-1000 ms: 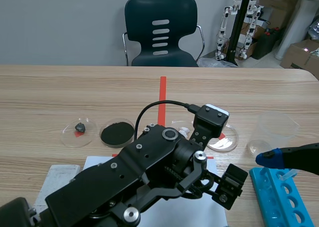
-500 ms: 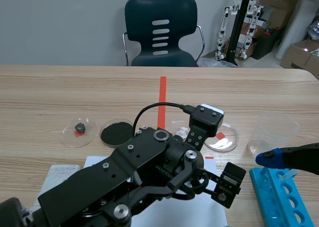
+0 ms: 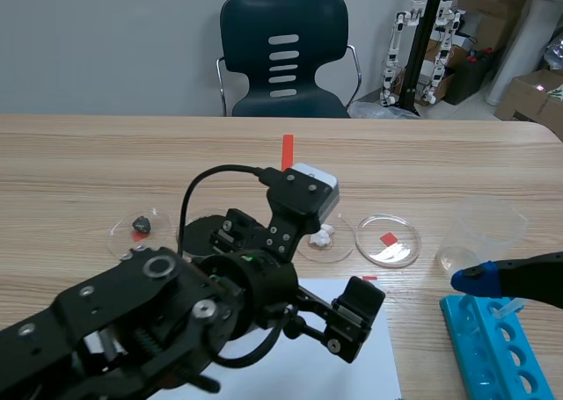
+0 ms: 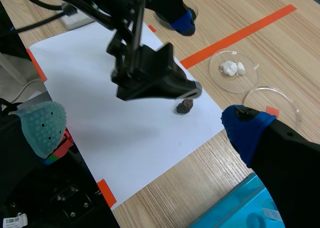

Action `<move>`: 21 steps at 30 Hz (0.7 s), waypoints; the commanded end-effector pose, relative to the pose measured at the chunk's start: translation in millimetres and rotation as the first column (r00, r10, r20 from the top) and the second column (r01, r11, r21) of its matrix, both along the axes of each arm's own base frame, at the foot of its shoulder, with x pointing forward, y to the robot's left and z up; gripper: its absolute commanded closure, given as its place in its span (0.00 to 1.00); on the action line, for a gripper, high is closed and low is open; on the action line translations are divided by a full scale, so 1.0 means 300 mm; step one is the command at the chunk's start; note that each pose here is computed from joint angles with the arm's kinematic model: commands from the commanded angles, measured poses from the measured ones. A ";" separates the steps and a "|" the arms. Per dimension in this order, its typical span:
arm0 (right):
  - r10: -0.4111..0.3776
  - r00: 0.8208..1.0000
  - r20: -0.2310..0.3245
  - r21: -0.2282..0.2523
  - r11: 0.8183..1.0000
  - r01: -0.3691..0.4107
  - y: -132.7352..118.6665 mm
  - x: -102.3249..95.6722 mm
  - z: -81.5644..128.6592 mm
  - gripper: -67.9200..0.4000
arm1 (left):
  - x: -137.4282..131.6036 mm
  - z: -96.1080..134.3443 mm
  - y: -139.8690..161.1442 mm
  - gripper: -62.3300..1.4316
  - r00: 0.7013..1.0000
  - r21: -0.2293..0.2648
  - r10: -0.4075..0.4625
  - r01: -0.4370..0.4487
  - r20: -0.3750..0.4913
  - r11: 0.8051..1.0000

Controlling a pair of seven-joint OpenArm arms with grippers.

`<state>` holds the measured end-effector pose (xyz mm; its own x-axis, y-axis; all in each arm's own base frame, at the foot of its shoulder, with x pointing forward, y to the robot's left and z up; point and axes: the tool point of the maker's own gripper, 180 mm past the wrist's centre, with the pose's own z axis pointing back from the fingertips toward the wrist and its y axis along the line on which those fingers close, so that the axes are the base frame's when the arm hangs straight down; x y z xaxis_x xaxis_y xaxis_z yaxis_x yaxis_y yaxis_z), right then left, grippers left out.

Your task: Return to the home posture

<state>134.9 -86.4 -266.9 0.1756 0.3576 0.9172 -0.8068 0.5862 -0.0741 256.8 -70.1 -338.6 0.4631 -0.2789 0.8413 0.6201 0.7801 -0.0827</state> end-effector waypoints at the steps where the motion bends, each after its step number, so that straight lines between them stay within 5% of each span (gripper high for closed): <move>1: 0.008 1.000 0.010 0.013 1.000 -0.008 0.004 0.004 0.014 0.00 | -0.015 0.036 0.021 0.00 0.999 -0.032 -0.017 0.018 0.036 0.999; 11: 0.008 1.000 0.010 0.013 1.000 -0.008 0.004 0.004 0.014 0.00 | -0.046 0.214 0.271 0.00 0.969 -0.077 -0.024 0.044 0.246 0.996; 21: 0.008 1.000 0.010 0.013 1.000 -0.008 0.004 0.004 0.014 0.00 | -0.087 0.255 0.553 0.00 0.939 -0.046 0.171 -0.165 0.299 0.985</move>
